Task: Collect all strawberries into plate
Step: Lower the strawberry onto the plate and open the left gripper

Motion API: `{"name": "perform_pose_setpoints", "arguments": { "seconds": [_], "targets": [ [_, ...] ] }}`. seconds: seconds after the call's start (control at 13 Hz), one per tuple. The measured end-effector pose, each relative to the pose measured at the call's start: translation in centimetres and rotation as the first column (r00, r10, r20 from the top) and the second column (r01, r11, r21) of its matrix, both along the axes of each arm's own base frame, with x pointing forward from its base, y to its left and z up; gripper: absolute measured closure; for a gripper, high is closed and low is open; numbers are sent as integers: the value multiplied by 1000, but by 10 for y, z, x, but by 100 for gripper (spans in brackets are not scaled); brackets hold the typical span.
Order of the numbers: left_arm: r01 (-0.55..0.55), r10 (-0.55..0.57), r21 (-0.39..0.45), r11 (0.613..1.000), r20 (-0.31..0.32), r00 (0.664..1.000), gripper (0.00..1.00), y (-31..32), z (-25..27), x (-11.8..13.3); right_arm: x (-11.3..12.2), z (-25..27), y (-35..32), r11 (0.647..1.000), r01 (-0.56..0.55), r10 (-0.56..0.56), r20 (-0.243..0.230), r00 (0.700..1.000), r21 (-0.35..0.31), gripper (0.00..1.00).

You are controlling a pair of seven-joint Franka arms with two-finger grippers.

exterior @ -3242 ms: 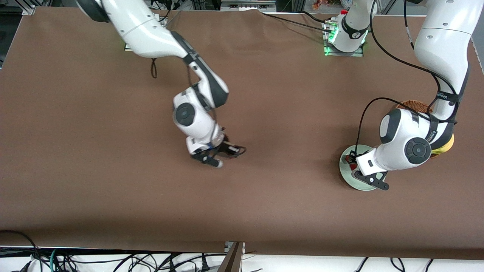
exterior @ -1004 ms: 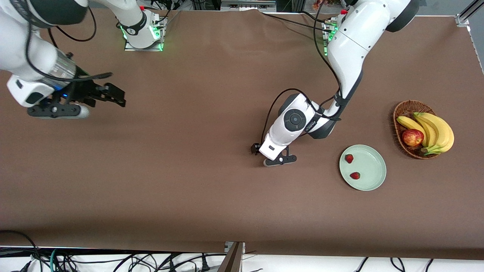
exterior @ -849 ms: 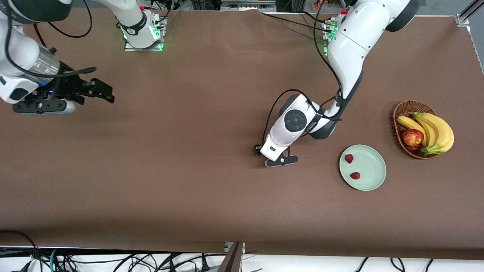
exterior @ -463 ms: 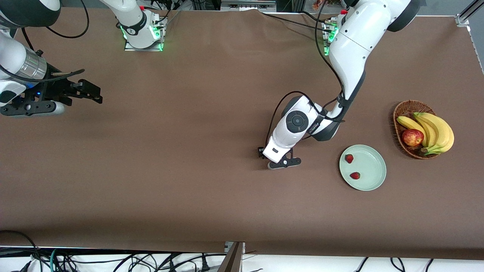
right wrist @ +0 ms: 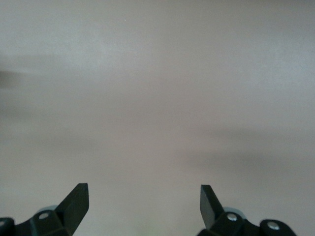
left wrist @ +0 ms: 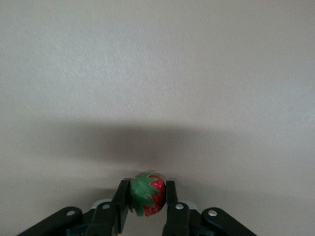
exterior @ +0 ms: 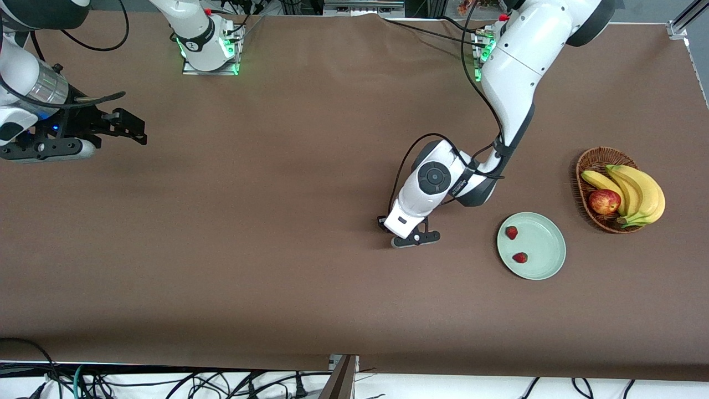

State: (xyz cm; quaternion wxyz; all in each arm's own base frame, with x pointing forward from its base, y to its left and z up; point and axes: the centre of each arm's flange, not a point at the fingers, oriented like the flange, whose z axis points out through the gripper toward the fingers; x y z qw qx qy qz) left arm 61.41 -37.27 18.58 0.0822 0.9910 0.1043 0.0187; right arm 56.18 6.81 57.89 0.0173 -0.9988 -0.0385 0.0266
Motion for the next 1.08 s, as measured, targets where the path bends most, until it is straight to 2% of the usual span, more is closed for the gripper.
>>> {"name": "perform_pose_setpoints", "arguments": {
  "seconds": [0.23, 0.46, 0.62, 0.85, 1.08],
  "targets": [
    [4, -2, 55, 998, -39, 999, 66, 31, 41, 19, 0, 1, -2, 1000, 3, -3, 6, 1000, -1, 0],
    [137, -109, 151, 979, -177, 978, 66, 100, 96, 27, 1, 1, -7, 1000, 24, -24, 5, 1000, -2, 0],
    [253, -209, 152, 955, -257, 944, 66, 162, 113, 36, 0, 1, -7, 999, 46, -46, -3, 999, -4, 0],
    [429, -393, 79, 900, -277, 877, 66, 271, 108, 55, 0, 1, -8, 999, 46, -46, -3, 999, -4, 0],
    [546, -527, 20, 838, -238, 816, 66, 355, 81, 63, 0, 1, -6, 999, 42, -42, -3, 999, -4, 0]
  ]
}}
